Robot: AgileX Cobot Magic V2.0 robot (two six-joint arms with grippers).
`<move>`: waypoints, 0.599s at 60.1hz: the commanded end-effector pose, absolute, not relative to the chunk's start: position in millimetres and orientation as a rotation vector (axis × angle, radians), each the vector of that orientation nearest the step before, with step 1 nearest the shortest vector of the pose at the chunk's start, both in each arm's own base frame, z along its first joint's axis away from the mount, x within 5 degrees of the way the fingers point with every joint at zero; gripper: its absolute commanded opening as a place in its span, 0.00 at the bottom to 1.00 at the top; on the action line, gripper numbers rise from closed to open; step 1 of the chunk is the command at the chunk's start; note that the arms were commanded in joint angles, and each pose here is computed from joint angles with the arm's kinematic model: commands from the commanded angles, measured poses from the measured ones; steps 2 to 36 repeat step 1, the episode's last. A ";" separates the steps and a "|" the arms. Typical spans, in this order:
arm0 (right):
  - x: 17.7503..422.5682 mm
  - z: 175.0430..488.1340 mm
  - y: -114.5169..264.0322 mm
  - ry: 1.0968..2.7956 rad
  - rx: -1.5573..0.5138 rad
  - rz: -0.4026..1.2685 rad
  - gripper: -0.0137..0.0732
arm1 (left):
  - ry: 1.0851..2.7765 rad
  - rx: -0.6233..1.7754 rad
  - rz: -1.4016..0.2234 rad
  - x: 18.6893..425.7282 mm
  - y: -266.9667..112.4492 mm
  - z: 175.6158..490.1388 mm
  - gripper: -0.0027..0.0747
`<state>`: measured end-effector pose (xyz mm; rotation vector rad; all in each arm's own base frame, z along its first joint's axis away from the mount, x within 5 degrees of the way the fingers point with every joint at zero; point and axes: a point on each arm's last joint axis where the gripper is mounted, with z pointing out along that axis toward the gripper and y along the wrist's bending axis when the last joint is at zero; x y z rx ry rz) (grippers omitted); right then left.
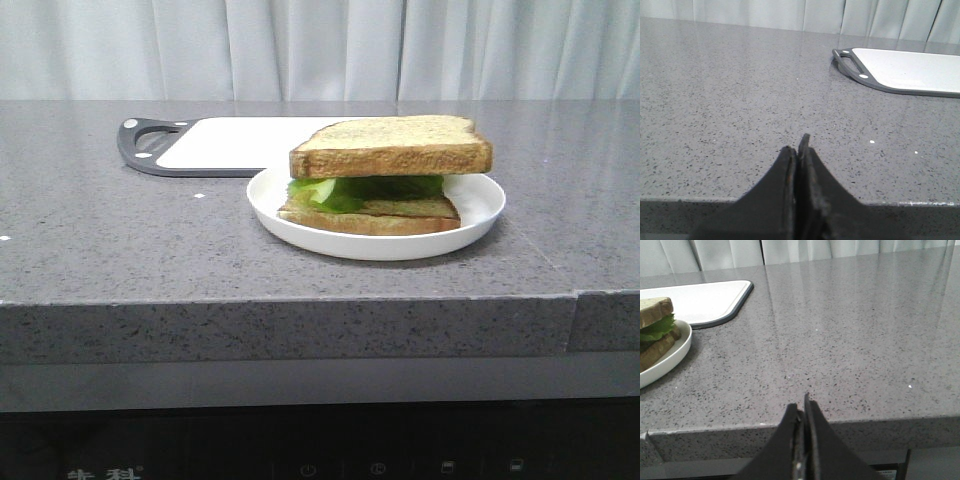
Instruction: Left arm grabs bread, right arm adds lettuce
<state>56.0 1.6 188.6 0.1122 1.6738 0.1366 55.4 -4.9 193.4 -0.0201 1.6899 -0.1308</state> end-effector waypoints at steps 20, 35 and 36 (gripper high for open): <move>55.2 197.2 0.9 1.579 0.104 0.124 0.09 | 1.590 -0.038 -0.140 55.0 -4.1 200.2 0.01; 55.2 197.2 0.9 1.579 0.104 0.124 0.09 | 1.590 -0.038 -0.140 55.0 -4.1 200.2 0.01; 55.2 197.2 0.9 1.579 0.104 0.124 0.09 | 1.590 -0.038 -0.140 55.0 -4.1 200.2 0.01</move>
